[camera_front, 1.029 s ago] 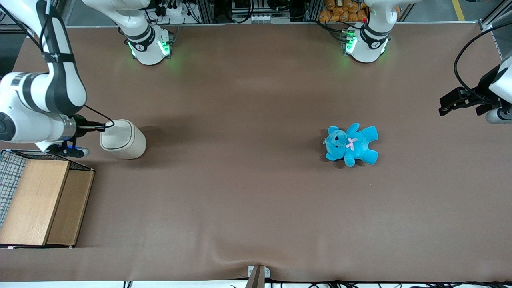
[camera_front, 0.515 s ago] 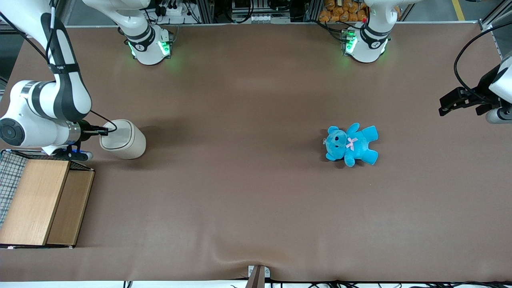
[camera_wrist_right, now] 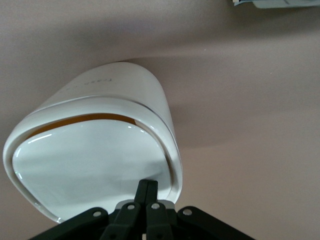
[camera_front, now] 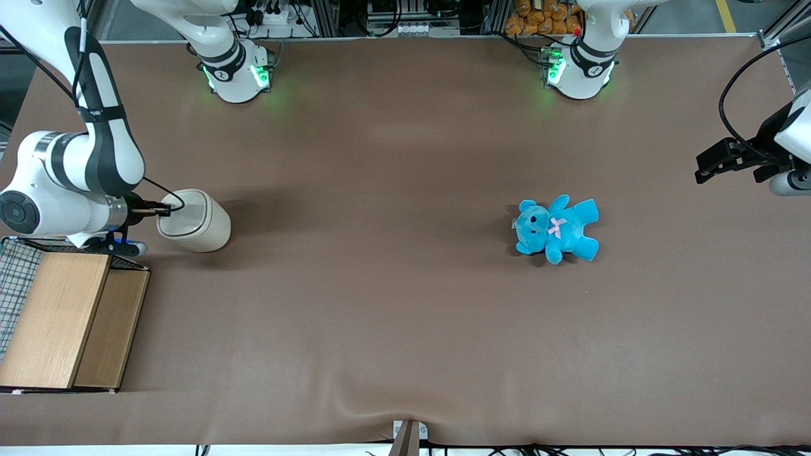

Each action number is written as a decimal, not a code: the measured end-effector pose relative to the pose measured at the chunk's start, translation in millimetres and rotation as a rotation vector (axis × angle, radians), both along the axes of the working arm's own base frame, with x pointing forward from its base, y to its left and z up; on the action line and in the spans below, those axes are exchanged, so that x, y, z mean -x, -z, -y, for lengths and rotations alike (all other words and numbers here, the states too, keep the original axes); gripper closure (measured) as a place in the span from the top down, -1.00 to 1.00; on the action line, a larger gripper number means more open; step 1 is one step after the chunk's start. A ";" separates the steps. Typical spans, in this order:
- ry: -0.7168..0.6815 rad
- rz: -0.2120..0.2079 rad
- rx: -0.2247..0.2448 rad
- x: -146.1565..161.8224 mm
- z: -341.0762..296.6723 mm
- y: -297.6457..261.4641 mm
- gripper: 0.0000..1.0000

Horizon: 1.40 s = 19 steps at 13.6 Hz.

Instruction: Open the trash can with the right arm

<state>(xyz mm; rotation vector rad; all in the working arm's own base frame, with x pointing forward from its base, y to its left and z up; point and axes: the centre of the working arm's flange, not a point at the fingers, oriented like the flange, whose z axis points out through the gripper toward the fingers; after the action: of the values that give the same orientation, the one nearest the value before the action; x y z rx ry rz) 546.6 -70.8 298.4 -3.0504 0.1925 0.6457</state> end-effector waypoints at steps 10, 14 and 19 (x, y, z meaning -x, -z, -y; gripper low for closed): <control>-0.024 0.156 0.003 -25.6 -6.6 -194.4 -0.98; -0.033 0.264 0.012 -25.3 -10.5 -267.9 -0.98; -0.047 0.325 0.009 2.7 -19.9 -328.9 -0.95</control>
<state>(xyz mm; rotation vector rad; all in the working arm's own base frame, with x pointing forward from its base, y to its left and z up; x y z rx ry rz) 543.8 -50.9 627.3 -3.1175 0.1173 0.1428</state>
